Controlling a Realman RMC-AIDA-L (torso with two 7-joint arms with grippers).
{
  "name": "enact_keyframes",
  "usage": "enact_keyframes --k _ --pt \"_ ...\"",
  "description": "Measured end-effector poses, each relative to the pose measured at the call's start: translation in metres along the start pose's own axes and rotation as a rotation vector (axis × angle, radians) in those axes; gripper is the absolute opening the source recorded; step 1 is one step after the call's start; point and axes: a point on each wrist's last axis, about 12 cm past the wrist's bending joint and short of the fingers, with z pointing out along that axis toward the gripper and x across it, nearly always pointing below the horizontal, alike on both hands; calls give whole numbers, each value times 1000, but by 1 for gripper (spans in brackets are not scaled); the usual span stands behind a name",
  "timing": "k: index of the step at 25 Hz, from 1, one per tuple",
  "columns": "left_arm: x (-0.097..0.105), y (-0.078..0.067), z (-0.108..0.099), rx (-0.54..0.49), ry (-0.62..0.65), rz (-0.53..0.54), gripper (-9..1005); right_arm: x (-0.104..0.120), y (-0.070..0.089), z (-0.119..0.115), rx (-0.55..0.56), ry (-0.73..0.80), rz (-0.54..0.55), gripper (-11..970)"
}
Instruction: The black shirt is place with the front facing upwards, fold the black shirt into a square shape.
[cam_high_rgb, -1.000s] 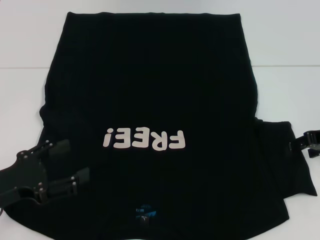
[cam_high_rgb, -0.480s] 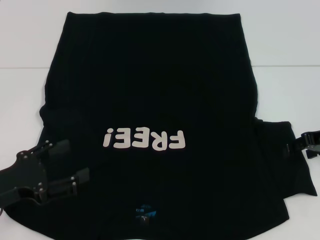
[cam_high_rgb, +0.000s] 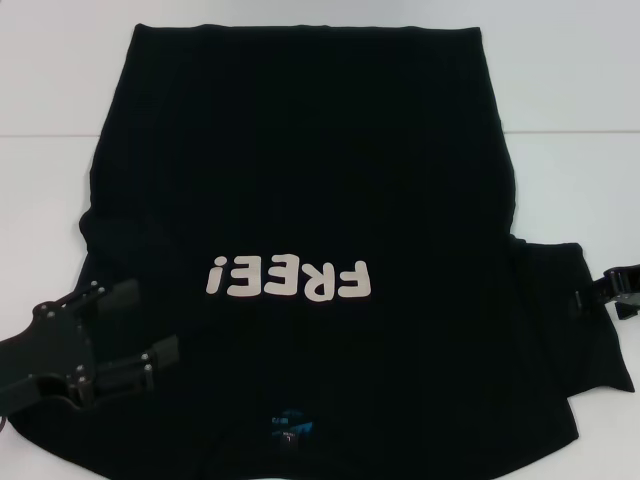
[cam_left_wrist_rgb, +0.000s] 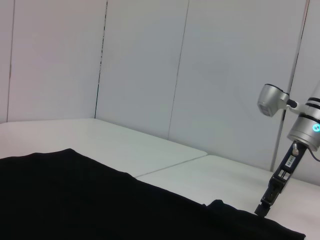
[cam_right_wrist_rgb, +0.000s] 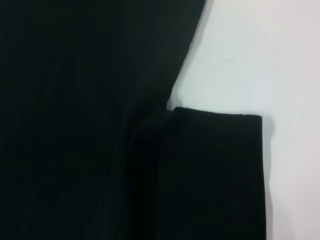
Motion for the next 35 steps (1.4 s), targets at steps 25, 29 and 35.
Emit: enact_keyframes --k 25,29,35 --pt "0 0 -1 -1 1 1 934 -2 7 4 -12 13 -14 765" --pt "0 1 -1 -2 2 2 933 -2 8 4 -22 8 -5 765" --pt "0 1 -1 -5 3 2 933 -3 9 3 -63 -6 10 765"
